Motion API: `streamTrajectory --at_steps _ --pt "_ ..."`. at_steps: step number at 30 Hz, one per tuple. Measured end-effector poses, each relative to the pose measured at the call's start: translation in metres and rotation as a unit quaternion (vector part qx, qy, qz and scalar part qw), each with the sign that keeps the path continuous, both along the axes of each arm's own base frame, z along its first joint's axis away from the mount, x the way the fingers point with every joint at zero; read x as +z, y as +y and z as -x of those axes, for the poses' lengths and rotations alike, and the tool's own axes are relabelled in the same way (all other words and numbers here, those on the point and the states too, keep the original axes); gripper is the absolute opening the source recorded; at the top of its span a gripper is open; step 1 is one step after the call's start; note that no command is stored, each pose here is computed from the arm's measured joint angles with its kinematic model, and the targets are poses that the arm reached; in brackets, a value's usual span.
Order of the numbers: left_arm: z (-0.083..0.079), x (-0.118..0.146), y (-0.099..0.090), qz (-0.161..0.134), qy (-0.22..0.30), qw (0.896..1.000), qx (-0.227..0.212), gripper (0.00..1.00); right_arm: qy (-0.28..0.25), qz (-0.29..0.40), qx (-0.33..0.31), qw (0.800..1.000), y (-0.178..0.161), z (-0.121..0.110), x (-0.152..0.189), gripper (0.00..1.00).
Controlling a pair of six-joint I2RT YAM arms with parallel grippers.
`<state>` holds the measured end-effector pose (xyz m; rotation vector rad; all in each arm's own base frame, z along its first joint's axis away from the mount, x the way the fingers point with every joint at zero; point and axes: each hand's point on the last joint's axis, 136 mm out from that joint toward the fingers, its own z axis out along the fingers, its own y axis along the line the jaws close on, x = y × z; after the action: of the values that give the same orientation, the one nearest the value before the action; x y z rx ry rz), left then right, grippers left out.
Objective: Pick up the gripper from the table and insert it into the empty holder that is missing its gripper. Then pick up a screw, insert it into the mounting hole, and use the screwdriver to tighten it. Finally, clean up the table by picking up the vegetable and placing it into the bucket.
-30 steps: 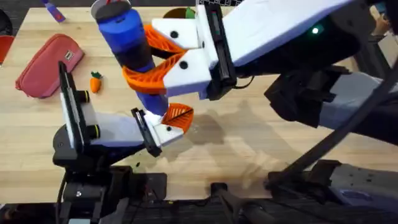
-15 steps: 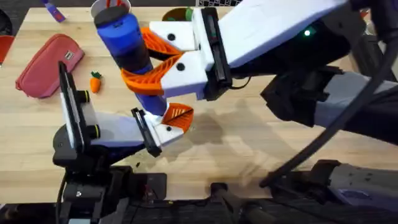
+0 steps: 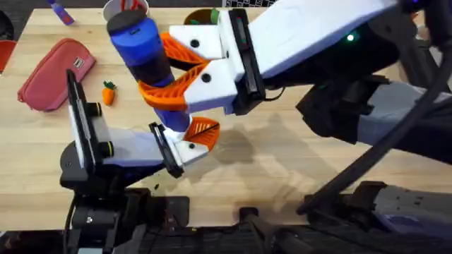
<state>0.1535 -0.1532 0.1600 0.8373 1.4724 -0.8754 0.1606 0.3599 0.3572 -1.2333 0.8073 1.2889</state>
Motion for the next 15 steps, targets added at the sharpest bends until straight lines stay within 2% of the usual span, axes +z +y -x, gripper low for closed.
streamTrajectory --at_steps 15 --pt "0.0 0.0 0.0 0.0 0.0 1.0 0.0 0.007 -0.001 0.001 0.002 1.0 -0.0001 0.0007 -0.0002 0.023"
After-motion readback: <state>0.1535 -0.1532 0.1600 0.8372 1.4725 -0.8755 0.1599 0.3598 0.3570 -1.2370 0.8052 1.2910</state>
